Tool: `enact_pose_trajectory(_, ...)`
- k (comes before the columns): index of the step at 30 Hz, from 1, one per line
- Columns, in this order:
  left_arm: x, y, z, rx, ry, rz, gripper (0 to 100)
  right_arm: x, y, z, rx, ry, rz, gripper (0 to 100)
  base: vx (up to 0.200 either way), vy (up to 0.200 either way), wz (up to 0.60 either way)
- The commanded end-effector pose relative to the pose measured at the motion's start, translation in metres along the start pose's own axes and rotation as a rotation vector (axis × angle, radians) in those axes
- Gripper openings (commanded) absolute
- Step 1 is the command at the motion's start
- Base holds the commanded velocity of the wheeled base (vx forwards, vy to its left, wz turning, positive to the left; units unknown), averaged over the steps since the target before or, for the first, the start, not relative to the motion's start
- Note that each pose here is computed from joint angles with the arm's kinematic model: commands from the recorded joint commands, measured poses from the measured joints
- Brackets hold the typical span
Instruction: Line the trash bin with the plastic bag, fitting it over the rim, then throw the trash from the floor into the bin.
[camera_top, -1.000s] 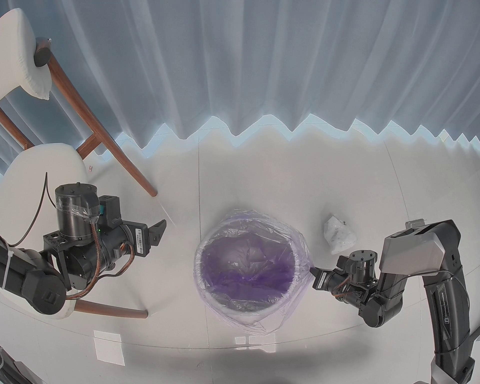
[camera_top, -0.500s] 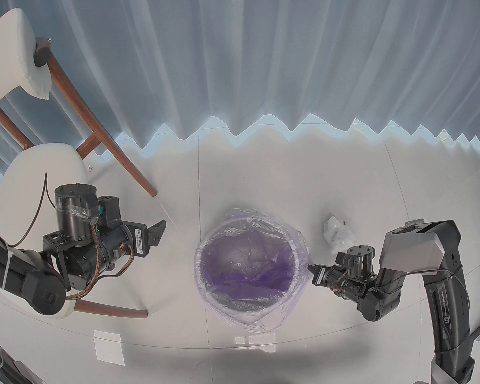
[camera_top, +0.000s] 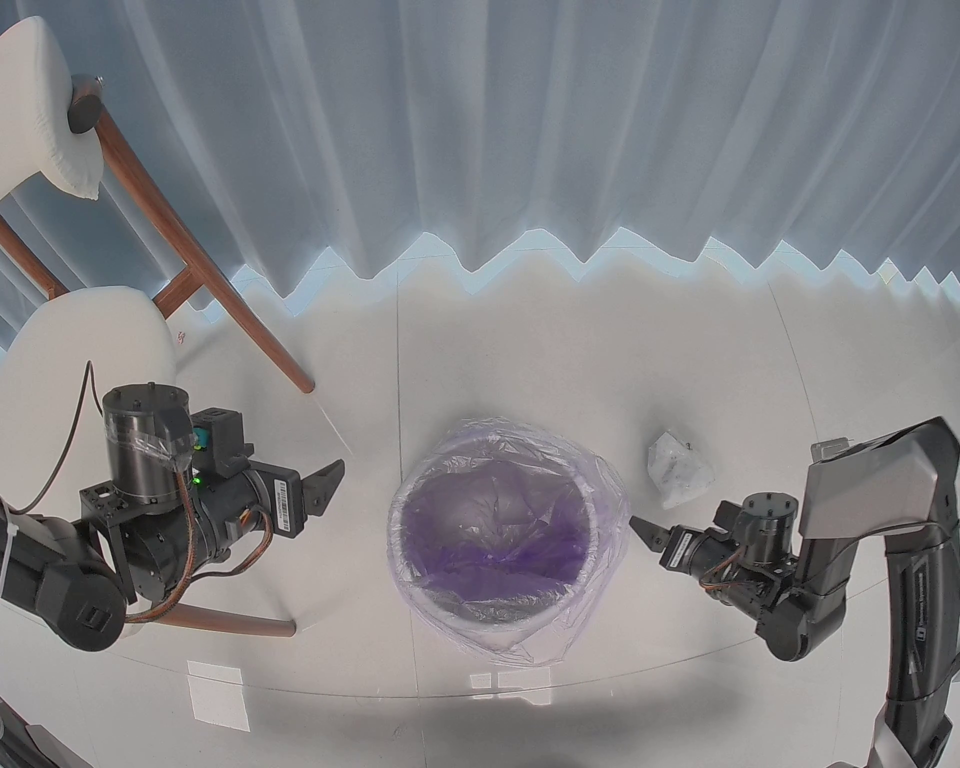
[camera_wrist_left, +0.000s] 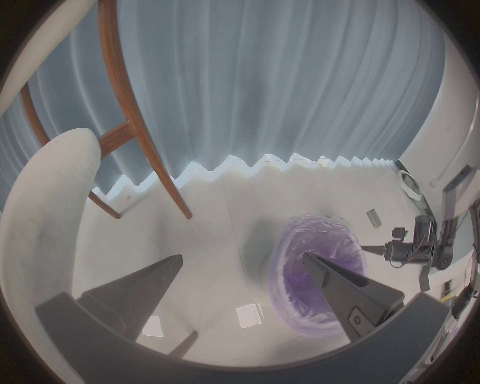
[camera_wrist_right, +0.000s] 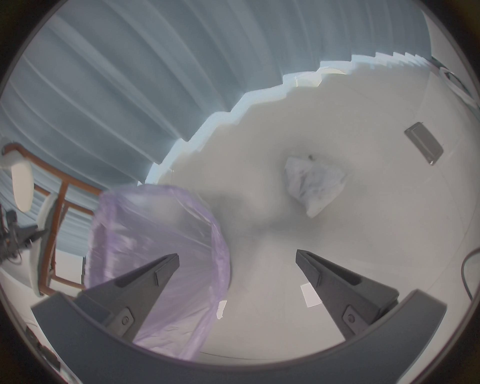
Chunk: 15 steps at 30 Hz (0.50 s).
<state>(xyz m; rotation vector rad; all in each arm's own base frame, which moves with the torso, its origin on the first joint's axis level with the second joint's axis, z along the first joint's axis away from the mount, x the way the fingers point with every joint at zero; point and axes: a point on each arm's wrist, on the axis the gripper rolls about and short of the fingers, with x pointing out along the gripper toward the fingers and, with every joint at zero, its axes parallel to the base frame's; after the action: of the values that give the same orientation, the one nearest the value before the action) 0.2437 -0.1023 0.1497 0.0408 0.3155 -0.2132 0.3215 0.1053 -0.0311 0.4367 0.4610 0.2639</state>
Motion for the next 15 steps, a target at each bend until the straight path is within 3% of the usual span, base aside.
enact_pose_trajectory(1,-0.03,-0.025,-0.012,0.037,-0.004,-0.214,100,-0.108,0.018,0.061,0.082,-0.187,0.013,100,0.0,0.0,0.0)
enact_pose_trajectory(7,-0.035,-0.04,-0.016,0.063,0.002,-0.314,100,-0.171,0.036,0.079,0.069,-0.298,0.065,100,0.0,0.0,0.0)
enact_pose_trajectory(10,-0.03,-0.047,-0.015,0.068,0.001,-0.334,100,-0.209,0.052,0.101,0.01,-0.38,0.101,100,0.0,0.0,0.0)
enact_pose_trajectory(13,-0.025,-0.049,-0.011,0.063,-0.013,-0.335,100,-0.229,0.059,0.111,-0.017,-0.393,0.093,100,0.0,0.0,0.0)
enact_pose_trajectory(15,-0.02,-0.047,-0.007,0.053,-0.022,-0.321,100,-0.266,0.065,0.12,-0.013,-0.402,0.03,100,0.0,0.0,0.0)
